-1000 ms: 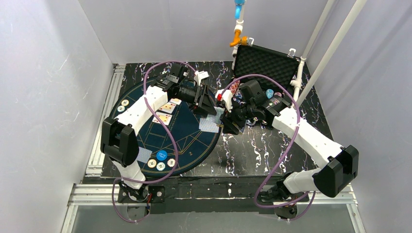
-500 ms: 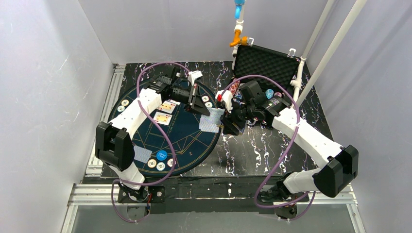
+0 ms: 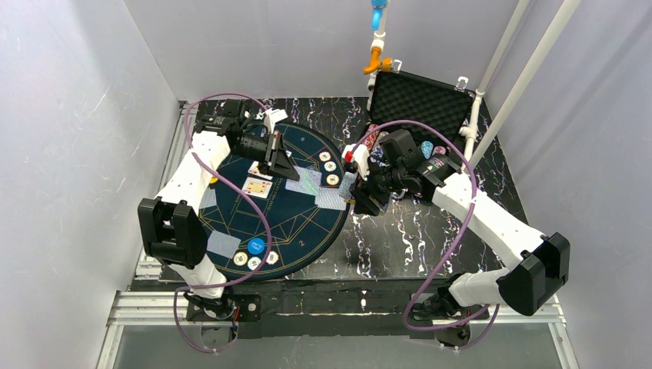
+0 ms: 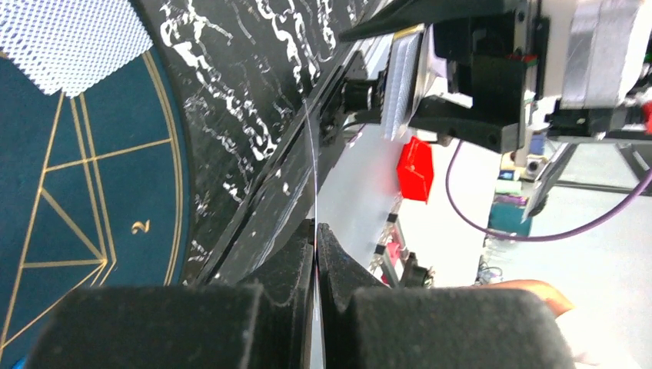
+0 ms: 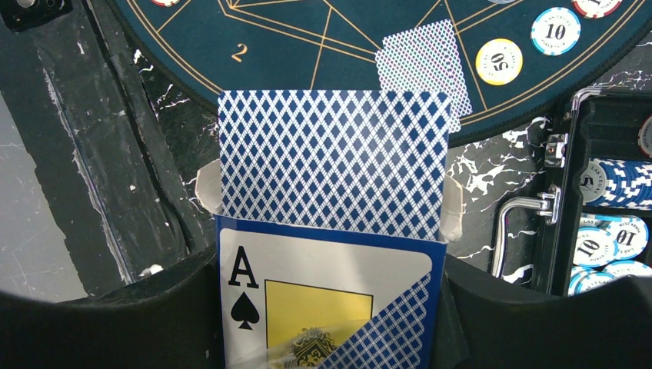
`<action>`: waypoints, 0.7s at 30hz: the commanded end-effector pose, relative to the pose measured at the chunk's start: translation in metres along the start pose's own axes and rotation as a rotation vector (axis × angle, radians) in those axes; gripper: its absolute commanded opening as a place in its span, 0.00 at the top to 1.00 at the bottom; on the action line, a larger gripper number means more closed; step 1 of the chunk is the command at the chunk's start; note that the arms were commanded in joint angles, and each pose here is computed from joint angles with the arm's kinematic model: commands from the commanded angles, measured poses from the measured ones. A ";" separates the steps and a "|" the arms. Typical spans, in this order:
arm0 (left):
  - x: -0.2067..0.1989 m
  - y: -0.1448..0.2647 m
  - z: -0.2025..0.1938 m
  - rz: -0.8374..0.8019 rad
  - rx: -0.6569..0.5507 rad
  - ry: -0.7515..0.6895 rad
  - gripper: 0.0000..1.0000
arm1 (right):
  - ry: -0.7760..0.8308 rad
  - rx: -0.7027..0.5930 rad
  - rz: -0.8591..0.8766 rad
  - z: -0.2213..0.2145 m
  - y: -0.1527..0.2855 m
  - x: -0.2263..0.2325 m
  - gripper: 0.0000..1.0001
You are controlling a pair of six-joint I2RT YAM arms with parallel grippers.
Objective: Distribute texas hold em gaming equipment
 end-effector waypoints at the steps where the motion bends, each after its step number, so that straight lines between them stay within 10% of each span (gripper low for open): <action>1: 0.006 0.023 -0.023 0.072 0.083 -0.049 1.00 | 0.044 -0.080 -0.013 0.015 0.009 0.002 0.99; 21: 0.173 0.049 -0.045 0.514 0.277 0.016 1.00 | 0.056 -0.075 -0.013 0.020 0.011 0.000 0.99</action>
Point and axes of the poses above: each gripper's point midway between its finger pads, its own y axis back along the fingers, its own x axis along the line the jaws close on, z = x × y, the point moved 6 cm from there along y, back along the fingers, and after that the axes turned 4 degrees about -y, right-handed, at the moved point
